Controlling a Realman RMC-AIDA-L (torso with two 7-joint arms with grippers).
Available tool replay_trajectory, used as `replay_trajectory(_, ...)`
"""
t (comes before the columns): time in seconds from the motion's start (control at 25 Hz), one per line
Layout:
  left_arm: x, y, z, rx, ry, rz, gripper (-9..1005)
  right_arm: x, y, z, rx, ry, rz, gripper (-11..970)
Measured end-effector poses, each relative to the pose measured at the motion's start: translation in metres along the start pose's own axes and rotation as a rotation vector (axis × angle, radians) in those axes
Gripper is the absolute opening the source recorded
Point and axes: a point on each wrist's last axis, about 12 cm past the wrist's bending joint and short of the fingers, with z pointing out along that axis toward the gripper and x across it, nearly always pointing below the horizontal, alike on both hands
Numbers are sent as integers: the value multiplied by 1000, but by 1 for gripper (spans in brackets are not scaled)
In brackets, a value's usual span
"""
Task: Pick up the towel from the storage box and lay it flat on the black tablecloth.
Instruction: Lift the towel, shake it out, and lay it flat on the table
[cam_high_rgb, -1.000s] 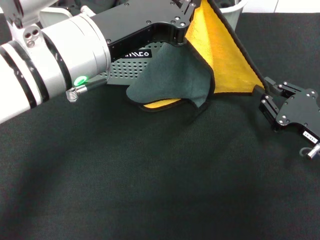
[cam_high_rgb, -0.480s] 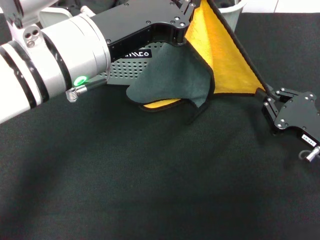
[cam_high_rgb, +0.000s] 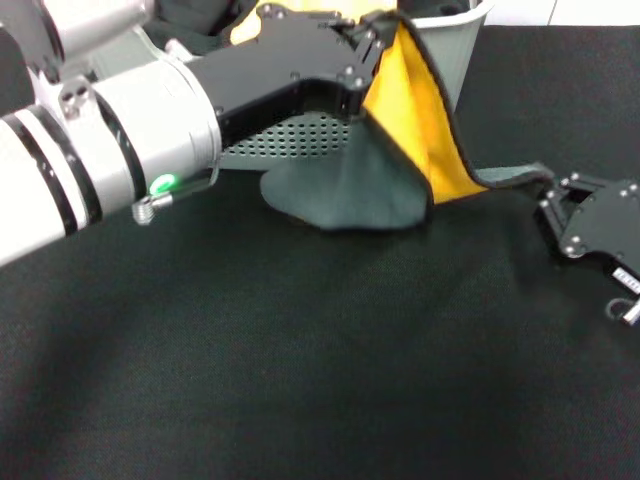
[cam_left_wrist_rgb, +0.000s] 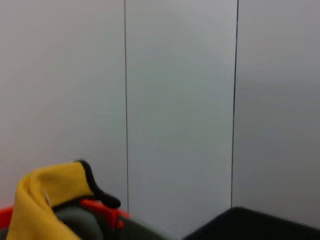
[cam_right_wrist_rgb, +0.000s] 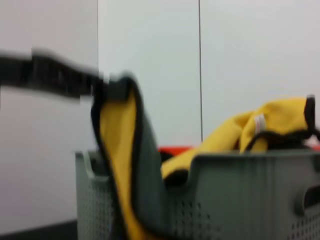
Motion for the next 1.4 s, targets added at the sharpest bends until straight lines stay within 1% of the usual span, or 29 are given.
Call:
replay_trajectory(0.16, 14, 3, -2, 13, 46, 16, 18, -11, -6, -4, 11, -77, -3, 16)
replay_trajectory(0.32, 32, 9, -6, 41, 103, 6, 18, -27, -14, -6, 22, -188, -19, 16)
replay_trajectory(0.4, 40, 11, -8, 70, 117, -4, 18, -36, -22, -4, 30, -229, -9, 16)
replay_trajectory(0.52, 48, 11, -10, 158, 113, -28, 18, -46, -31, 2, 14, -255, 20, 16)
replay_trajectory(0.56, 51, 10, -9, 220, 111, -48, 18, -49, -35, 5, 4, -261, 27, 16)
replay_trajectory(0.6, 53, 10, -9, 249, 113, -58, 19, -52, -36, 8, -6, -267, 32, 16)
replay_trajectory(0.64, 57, 9, -7, 299, 118, -79, 19, -55, -38, 12, -19, -275, 32, 16)
replay_trajectory(0.8, 73, 10, 2, 398, 114, -143, 19, -67, -40, 26, -71, -303, 27, 16)
replay_trajectory(0.88, 81, 10, 7, 428, 97, -162, 19, -72, -41, 31, -94, -313, 25, 16)
replay_trajectory(1.04, 92, 12, 12, 437, 93, -185, 23, -81, -40, 38, -126, -343, 15, 16)
replay_trajectory(1.2, 101, 13, 14, 442, 109, -187, 32, -91, -41, 43, -128, -383, 2, 16)
replay_trajectory(1.4, 106, 17, 15, 425, 112, -191, 59, -99, -40, 48, -150, -408, 3, 16)
